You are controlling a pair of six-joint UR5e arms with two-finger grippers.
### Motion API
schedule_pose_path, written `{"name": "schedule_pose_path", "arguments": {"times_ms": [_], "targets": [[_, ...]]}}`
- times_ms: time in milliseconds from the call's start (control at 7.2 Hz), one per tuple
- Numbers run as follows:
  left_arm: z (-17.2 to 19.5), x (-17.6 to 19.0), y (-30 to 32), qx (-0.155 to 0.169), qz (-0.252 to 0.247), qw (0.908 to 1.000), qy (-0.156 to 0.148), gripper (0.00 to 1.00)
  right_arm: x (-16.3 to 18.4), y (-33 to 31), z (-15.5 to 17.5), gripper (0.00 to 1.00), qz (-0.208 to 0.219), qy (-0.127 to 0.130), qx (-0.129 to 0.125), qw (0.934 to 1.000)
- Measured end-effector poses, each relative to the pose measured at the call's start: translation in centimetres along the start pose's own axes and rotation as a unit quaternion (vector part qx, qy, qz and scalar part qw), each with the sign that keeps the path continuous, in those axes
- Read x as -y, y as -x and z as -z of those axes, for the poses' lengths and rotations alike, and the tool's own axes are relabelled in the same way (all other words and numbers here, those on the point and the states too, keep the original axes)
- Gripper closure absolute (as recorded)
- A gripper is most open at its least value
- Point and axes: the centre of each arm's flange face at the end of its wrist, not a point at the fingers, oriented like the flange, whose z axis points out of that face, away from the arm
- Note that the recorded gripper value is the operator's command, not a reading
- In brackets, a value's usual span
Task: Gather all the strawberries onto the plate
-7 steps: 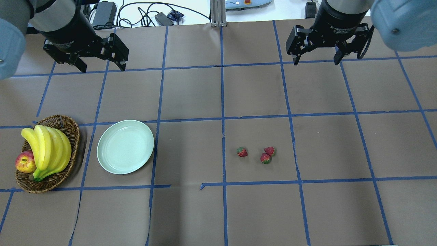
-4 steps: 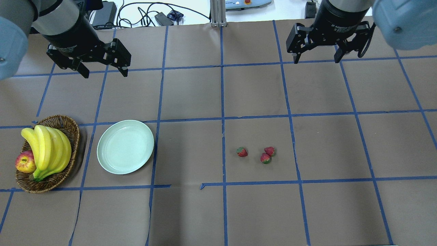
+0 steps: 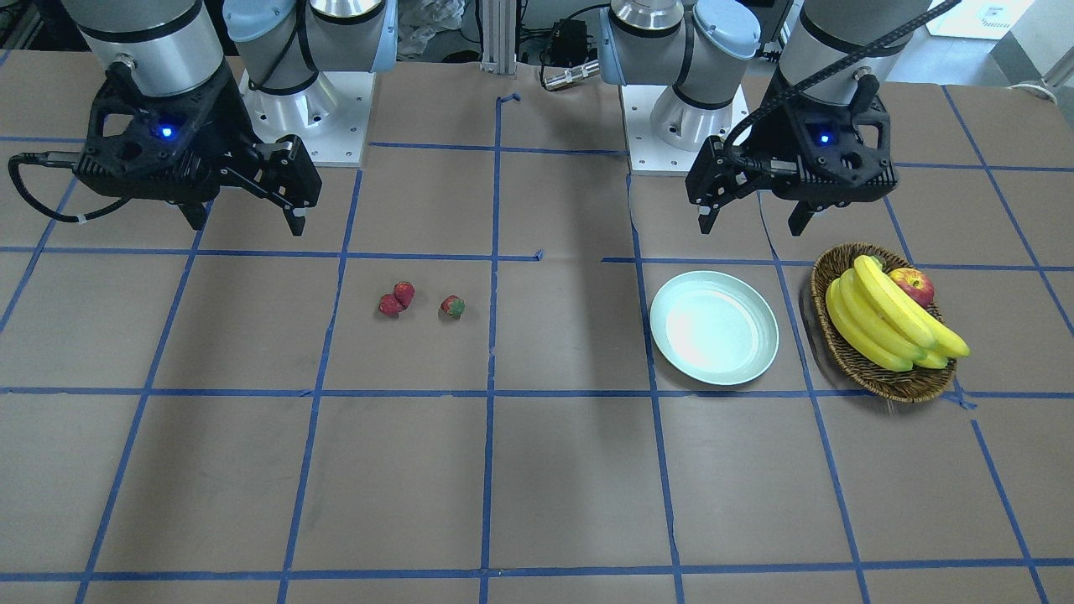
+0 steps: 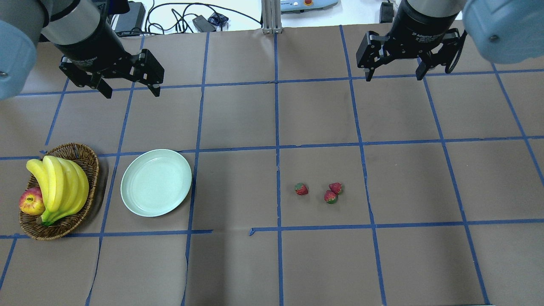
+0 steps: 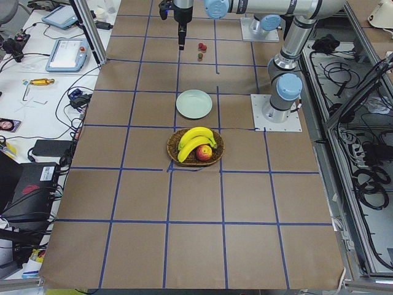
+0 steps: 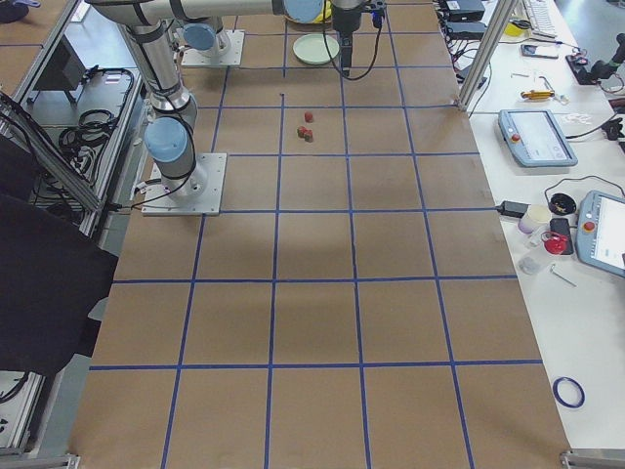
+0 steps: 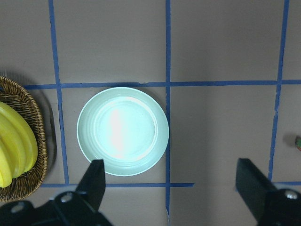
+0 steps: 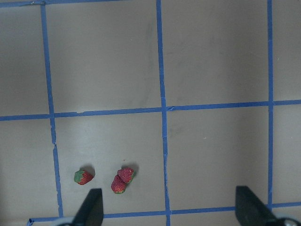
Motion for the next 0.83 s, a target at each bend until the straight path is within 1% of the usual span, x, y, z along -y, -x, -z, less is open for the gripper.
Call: {"name": "schedule_pose_path", "arguments": {"times_ms": [556,833], "targets": [[-0.3,0.1,0.0,-0.001,-0.005,1.0,0.004,0.0,-0.1,0.2,-0.4,0.0,0.001,0.007,0.001,1.0],[-0.1,0.1,0.0,-0.001,-0.005,1.0,0.003,0.0,-0.5,3.0,-2.3,0.0,0.023,0.021,0.012,0.9994]]}}
